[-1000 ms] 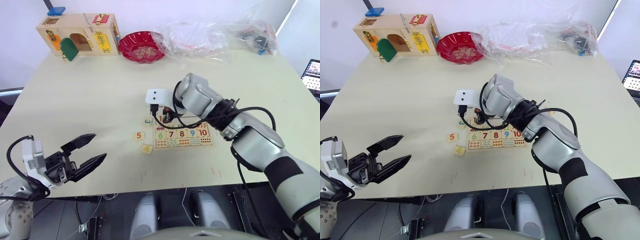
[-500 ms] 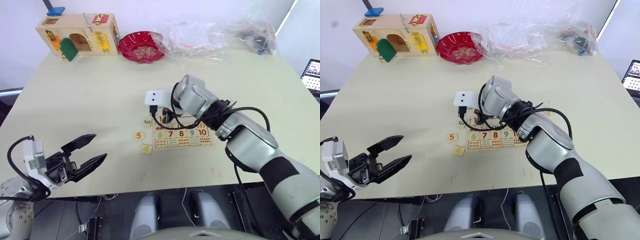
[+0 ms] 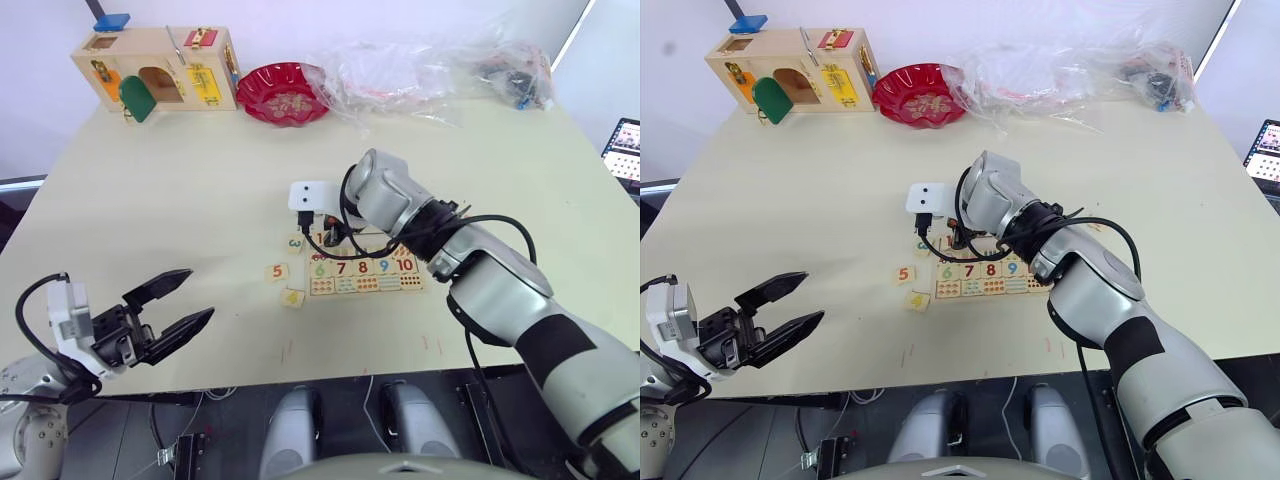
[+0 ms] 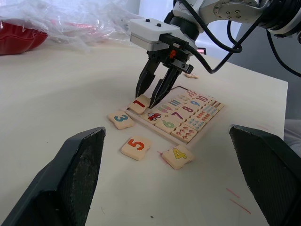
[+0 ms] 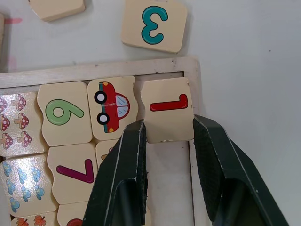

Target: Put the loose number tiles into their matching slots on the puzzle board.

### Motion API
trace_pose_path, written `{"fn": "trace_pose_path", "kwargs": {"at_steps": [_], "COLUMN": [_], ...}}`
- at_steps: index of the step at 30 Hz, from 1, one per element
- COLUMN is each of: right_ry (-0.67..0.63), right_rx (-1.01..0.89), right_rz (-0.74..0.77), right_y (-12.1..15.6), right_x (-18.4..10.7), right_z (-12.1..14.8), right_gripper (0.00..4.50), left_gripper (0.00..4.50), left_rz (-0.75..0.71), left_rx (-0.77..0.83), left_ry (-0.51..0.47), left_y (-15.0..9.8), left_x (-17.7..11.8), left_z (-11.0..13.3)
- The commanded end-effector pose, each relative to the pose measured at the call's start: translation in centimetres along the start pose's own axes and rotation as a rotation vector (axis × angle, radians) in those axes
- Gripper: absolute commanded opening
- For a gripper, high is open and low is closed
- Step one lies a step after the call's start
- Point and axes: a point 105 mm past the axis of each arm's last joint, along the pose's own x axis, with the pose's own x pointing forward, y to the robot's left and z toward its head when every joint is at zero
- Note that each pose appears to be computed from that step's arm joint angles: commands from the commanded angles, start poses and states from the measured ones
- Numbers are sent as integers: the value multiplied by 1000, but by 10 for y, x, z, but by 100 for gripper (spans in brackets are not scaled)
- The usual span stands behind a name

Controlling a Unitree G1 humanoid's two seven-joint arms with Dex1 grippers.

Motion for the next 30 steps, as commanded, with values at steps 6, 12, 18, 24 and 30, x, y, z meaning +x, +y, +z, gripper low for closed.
{"fn": "trace_pose_path", "kwargs": {"at_steps": [6, 12, 18, 24, 30], "right_ry": [-40, -34, -32, -31, -29], "right_rx": [-42, -34, -37, -40, -41], "right_rz": [-5, -16, -19, -20, -14], "right_y": [-1, -4, -5, -6, -5], "right_x": [-11, -11, -11, -10, -9], "right_z": [18, 15, 15, 14, 14], "right_gripper": [85, 85, 85, 85, 85], "left_gripper": [450, 450, 450, 450, 450], "left_rz": [3, 5, 5, 6, 15], "left_rx": [32, 32, 33, 33, 36], "left_ry": [-15, -14, -13, -15, -20], "left_y": [0, 0, 0, -1, 0], "left_x": [-1, -1, -1, -1, -2], "left_z": [5, 5, 5, 5, 5]}}
